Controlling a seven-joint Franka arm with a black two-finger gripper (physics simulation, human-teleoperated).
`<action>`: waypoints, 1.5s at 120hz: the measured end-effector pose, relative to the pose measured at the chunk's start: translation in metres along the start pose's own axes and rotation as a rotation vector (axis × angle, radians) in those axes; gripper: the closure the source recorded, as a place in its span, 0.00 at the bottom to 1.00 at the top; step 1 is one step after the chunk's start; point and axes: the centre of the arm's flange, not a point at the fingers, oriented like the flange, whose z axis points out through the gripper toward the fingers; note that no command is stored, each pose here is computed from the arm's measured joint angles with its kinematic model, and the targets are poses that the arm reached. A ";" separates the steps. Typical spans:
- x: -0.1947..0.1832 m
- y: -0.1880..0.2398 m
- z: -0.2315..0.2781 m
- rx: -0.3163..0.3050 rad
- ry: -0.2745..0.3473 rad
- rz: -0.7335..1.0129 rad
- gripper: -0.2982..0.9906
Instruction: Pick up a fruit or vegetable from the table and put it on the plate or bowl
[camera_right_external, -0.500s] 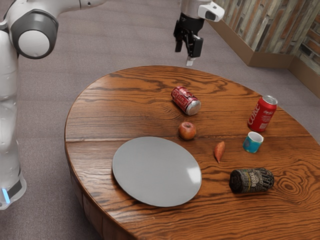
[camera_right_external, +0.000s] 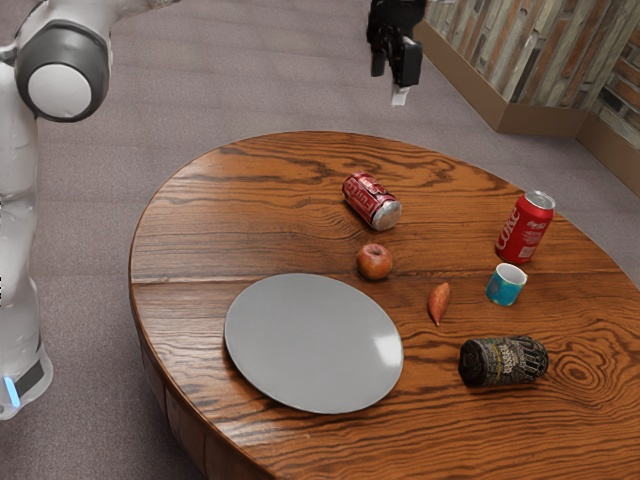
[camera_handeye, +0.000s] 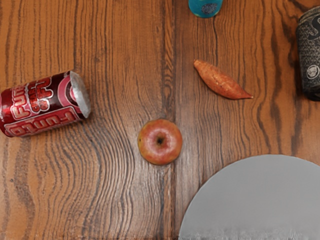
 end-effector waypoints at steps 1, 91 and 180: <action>0.002 -0.001 0.005 0.001 -0.010 -0.003 0.23; 0.041 -0.025 0.253 -0.027 -0.164 -0.076 0.23; 0.043 -0.013 0.311 -0.014 -0.167 -0.038 0.23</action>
